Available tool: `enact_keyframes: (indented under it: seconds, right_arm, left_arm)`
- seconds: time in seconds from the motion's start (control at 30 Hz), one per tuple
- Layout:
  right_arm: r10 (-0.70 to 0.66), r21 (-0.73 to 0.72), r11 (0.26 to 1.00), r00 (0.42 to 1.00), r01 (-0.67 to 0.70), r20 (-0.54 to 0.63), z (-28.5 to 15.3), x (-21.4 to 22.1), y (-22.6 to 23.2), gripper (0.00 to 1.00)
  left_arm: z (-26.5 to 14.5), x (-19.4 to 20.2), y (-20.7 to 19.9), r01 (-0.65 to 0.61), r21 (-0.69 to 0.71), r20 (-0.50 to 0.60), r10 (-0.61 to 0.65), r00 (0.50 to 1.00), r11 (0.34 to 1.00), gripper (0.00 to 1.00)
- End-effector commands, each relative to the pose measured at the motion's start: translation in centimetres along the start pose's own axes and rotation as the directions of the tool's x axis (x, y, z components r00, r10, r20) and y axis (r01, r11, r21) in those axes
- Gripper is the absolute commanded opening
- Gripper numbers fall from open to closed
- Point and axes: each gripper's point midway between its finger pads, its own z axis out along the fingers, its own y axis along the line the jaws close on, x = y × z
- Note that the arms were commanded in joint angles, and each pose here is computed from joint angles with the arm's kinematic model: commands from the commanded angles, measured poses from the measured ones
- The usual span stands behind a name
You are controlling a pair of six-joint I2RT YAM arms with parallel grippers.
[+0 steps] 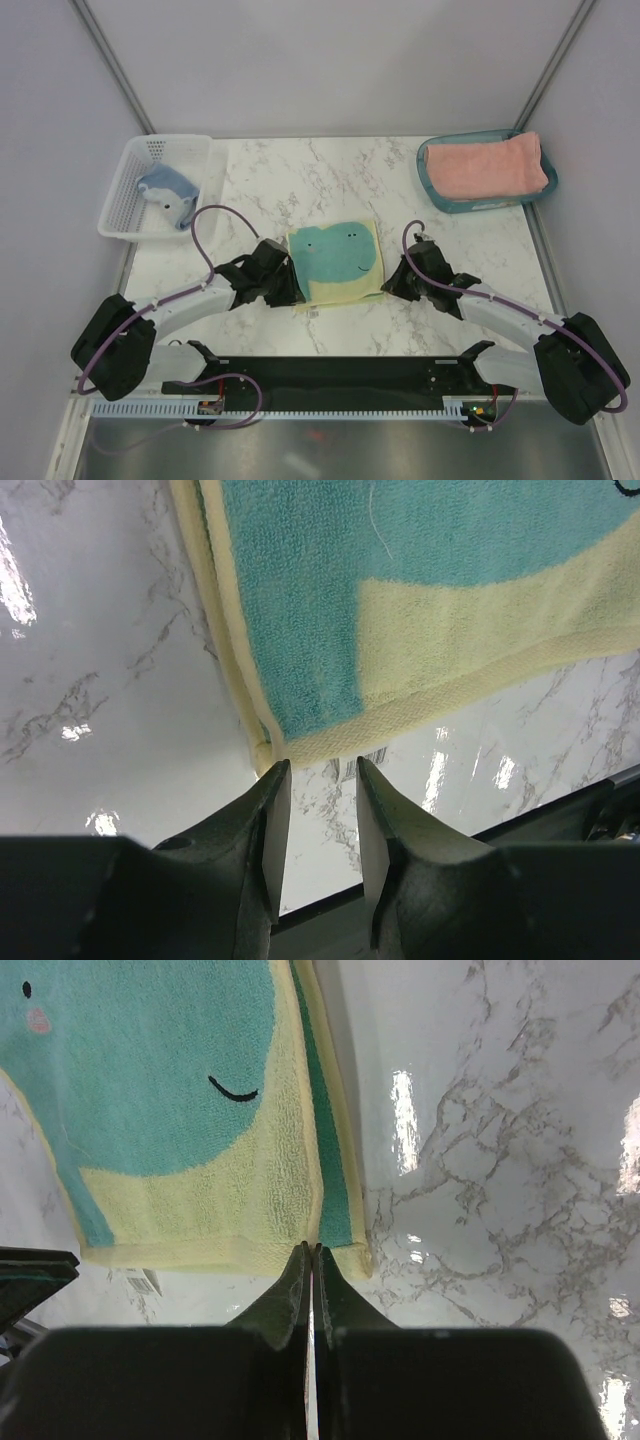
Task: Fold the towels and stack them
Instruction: Fold the towel
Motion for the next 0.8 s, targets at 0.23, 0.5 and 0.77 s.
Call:
enact_keyframes:
  seconds: [0.23,0.5,0.77]
  right_arm:
    - [-0.003,-0.018,1.0,1.0,0.003,0.01,0.2,0.0,0.6,0.0]
    - [-0.004,-0.025,1.0,1.0,0.004,0.017,0.1,-0.2,0.9,0.0]
    - [-0.009,-0.033,0.999,1.0,0.009,0.013,0.1,-0.3,1.3,0.0]
  left_arm:
    - [-0.5,-1.4,1.1,-0.007,-0.082,0.067,0.012,0.998,0.997,0.4]
    - [-0.7,-1.9,0.7,-0.02,-0.082,0.073,0.026,0.997,0.996,0.4]
    - [0.5,-1.7,0.5,-0.014,-0.086,0.045,0.018,0.999,0.996,0.38]
